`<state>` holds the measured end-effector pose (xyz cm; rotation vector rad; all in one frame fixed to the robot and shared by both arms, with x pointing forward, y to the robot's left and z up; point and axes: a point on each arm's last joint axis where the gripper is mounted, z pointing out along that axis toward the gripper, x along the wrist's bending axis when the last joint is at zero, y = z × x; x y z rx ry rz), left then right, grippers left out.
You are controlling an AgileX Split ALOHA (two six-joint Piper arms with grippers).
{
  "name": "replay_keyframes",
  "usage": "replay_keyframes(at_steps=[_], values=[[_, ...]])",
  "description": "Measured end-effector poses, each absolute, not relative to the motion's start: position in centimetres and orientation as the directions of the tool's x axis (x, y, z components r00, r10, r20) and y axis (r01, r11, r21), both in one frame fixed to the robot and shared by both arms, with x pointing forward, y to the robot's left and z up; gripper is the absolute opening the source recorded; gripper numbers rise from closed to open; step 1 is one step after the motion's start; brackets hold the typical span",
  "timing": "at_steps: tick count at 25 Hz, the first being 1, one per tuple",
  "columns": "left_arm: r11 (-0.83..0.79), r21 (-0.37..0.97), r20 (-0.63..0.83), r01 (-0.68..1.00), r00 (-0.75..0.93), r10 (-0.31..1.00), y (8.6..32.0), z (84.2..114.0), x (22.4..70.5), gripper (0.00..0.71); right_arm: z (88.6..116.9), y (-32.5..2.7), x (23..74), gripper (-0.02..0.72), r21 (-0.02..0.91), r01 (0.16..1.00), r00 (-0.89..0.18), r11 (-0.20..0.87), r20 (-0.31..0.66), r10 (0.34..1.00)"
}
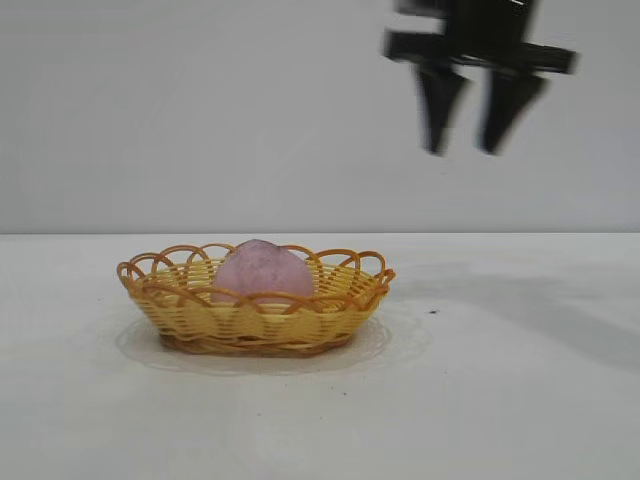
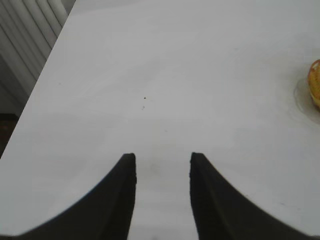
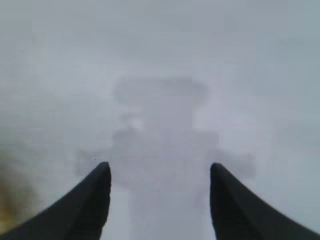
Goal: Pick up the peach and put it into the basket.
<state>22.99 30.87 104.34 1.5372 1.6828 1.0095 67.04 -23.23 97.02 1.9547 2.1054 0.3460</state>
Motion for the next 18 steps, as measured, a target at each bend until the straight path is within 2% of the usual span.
replay_keyframes(at_steps=[4, 9, 13, 16, 18], values=[[0.022, 0.864, 0.041, 0.503, -0.113, 0.993, 30.9, 104.3, 23.0, 0.201, 97.2, -23.5, 67.0, 0.375, 0.339, 0.938, -0.064, 0.067, -0.019, 0.998], [0.022, 0.864, 0.041, 0.503, -0.113, 0.993, 30.9, 104.3, 23.0, 0.201, 100.6, -23.3, 65.3, 0.375, 0.390, 0.919, -0.079, 0.057, 0.040, 0.996], [0.022, 0.864, 0.041, 0.503, -0.113, 0.993, 30.9, 104.3, 23.0, 0.201, 102.3, -24.0, 60.0, 0.375, 0.461, 0.886, -0.084, 0.047, 0.060, 0.995], [0.022, 0.864, 0.041, 0.503, -0.113, 0.993, 30.9, 104.3, 23.0, 0.201, 101.0, -25.0, 54.0, 0.375, 0.450, 0.891, -0.084, 0.055, 0.045, 0.995], [0.022, 0.864, 0.041, 0.503, -0.113, 0.993, 30.9, 104.3, 23.0, 0.201, 101.7, -25.7, 50.4, 0.375, 0.460, 0.886, -0.088, 0.061, 0.037, 0.995]])
